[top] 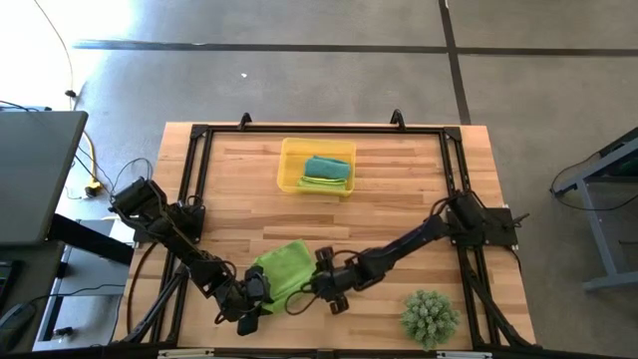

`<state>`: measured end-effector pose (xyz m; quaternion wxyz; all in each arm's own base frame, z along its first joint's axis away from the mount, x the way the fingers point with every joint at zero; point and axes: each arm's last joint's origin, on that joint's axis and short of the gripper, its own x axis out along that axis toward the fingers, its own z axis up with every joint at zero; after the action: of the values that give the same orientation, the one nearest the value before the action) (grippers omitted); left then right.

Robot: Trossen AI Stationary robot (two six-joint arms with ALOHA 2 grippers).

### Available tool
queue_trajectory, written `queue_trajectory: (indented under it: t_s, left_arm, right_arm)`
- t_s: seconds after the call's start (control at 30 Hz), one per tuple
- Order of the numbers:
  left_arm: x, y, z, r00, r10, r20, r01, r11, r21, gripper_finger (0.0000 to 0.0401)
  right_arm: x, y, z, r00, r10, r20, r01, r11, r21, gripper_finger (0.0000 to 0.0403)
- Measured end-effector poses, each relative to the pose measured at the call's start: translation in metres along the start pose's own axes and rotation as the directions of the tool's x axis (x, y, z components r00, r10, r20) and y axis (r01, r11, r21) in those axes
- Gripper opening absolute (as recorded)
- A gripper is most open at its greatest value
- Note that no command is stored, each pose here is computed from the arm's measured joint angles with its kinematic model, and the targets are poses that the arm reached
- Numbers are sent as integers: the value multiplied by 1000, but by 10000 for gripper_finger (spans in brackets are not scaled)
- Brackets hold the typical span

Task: Roll microfiber towels into tight, uniform cylinder then place into a basket
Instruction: Roll the green microfiber towel

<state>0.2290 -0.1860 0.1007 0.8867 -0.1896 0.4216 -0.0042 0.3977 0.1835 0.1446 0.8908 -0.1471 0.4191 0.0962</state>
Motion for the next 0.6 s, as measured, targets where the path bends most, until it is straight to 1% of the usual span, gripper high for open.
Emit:
queue_trajectory:
  t_s: [0.23, 0.43, 0.53, 0.6]
  left_arm:
    - [0, 0, 0, 1000, 0, 0, 0, 1000, 0, 147]
    - [0, 0, 0, 1000, 0, 0, 0, 1000, 0, 147]
    - [0, 0, 0, 1000, 0, 0, 0, 1000, 0, 147]
    - [0, 0, 0, 1000, -1, 1, 1, 1000, -2, 147]
  right_arm:
    - [8, -1, -13, 999, 29, 17, -29, 1000, 10, 216]
    - [9, -1, -16, 999, 30, 25, -30, 999, 13, 212]
    - [11, 0, -17, 999, 30, 28, -30, 999, 16, 190]
    - [15, 0, -19, 999, 35, 24, -36, 998, 44, 164]
